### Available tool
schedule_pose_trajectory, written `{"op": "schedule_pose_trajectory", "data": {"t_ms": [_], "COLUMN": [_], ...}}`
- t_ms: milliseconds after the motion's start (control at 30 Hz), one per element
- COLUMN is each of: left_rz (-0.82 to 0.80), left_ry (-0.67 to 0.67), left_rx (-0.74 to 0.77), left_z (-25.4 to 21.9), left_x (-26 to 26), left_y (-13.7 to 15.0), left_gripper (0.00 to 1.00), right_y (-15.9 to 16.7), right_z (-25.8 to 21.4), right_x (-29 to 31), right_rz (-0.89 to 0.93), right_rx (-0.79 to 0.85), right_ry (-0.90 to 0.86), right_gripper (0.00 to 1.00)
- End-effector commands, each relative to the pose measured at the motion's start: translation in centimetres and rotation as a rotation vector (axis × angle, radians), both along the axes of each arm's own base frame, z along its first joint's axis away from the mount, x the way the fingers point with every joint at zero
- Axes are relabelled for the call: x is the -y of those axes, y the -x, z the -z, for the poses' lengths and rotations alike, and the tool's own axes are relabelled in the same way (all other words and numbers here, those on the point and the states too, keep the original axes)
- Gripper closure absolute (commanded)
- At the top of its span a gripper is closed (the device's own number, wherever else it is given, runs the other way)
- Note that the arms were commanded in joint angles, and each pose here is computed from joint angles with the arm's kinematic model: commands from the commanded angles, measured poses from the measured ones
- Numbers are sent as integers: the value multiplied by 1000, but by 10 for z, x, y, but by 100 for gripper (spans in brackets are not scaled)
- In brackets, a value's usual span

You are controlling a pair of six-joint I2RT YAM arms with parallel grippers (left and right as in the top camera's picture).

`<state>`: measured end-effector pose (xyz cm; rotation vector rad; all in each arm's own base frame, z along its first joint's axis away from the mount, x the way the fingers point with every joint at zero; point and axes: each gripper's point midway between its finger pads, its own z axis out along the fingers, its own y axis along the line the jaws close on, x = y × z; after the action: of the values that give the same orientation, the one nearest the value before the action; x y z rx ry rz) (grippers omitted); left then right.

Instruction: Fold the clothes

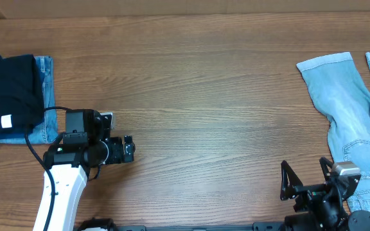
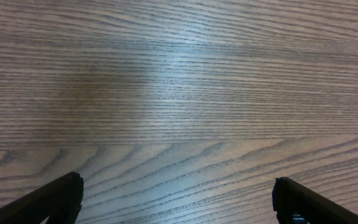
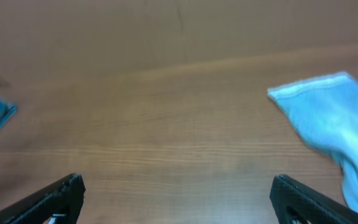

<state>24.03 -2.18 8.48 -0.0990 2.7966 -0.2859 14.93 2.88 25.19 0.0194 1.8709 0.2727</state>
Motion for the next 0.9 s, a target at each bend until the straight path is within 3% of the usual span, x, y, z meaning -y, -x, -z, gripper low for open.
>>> {"op": "schedule_pose_trajectory", "data": {"t_ms": [0, 267, 500, 600, 700, 867], "left_rz": [-13, -13, -13, -13, -13, -13], "left_ry": [-1, -1, -1, -1, -1, -1], "left_rx": [-10, -9, -9, -9, -9, -9], "left_z": [2, 2, 2, 2, 2, 2], "left_x": [-2, -2, -2, -2, -2, -2], "left_y": [1, 0, 0, 0, 0, 0], "left_gripper": [0, 0, 0, 0, 0, 0], "right_y": [-14, -74, -90, -95, -96, -96], "right_z": [15, 21, 21, 47, 80, 80], "right_x": [1, 4, 24, 27, 12, 5], "right_rz": [16, 81, 213, 238, 149, 107], "right_rx": [33, 287, 512, 410, 276, 275], "right_ry": [-3, -28, -65, -39, -21, -29], "right_gripper": [0, 0, 0, 0, 0, 0]}}
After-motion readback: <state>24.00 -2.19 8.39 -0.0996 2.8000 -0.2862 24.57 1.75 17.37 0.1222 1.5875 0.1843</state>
